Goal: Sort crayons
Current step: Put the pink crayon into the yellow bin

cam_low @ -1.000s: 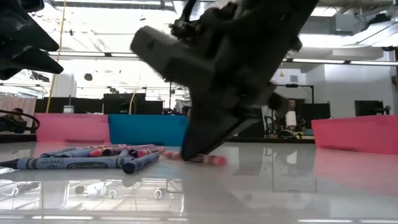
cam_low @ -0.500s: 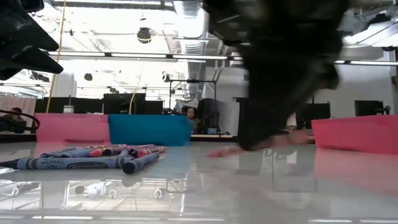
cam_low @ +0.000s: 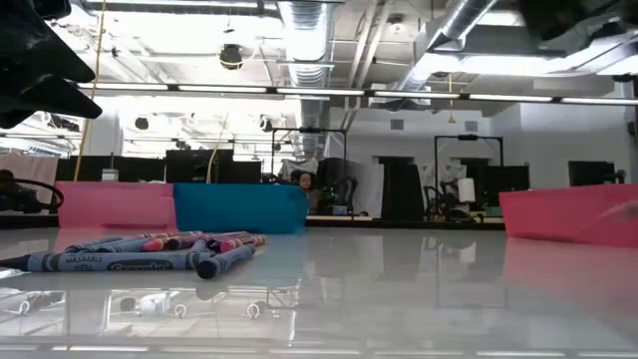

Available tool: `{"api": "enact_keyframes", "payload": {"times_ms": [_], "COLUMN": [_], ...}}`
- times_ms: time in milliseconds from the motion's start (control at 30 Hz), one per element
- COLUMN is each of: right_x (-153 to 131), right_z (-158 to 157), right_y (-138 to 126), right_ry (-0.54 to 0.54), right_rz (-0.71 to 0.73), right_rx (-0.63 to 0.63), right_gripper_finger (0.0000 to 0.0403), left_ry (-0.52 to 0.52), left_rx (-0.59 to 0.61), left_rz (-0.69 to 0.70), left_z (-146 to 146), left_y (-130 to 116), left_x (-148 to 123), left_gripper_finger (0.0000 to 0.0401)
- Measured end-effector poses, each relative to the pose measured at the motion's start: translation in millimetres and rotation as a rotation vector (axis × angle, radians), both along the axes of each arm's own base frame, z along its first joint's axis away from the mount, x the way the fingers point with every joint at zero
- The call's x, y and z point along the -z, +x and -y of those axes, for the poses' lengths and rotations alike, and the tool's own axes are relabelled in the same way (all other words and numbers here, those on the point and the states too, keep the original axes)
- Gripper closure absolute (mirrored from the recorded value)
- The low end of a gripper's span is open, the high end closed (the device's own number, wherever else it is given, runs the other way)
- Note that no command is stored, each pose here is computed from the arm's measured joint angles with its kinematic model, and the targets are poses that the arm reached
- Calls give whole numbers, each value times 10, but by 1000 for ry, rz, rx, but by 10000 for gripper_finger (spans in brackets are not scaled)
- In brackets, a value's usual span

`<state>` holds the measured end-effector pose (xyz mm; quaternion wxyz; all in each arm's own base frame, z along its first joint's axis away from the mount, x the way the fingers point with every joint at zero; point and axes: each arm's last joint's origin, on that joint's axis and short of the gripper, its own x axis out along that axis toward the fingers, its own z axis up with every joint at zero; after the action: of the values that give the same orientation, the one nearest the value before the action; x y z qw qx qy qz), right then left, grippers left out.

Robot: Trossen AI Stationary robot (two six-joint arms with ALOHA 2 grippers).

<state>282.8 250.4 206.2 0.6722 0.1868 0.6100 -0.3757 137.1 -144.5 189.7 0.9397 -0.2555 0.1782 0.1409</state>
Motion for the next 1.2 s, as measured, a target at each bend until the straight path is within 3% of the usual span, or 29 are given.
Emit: {"api": "enact_keyframes", "payload": {"times_ms": [167, 400, 800, 967, 1200], "right_x": [-141, -175, -180, -287, -512], "right_z": [-78, -217, -502, -533, -481], "right_y": [-224, -379, -739, -856, -955], "right_ry": [-66, -22, 103, 110, 50], "right_rz": [-84, -98, -273, -237, 6], "right_rx": [81, 101, 119, 132, 152], "right_gripper_finger": [403, 403, 403, 403, 403], "left_ry": [4, 7, 13, 19, 24], "left_rx": [-5, -6, -17, -26, -29], "left_rz": [4, 2, 12, 20, 21], "left_z": [-2, -4, -8, -11, -12], "left_y": [0, -1, 0, 0, 0], "left_x": [-1, 1, -2, -4, -5], "left_gripper_finger": [202, 202, 202, 202, 202]}}
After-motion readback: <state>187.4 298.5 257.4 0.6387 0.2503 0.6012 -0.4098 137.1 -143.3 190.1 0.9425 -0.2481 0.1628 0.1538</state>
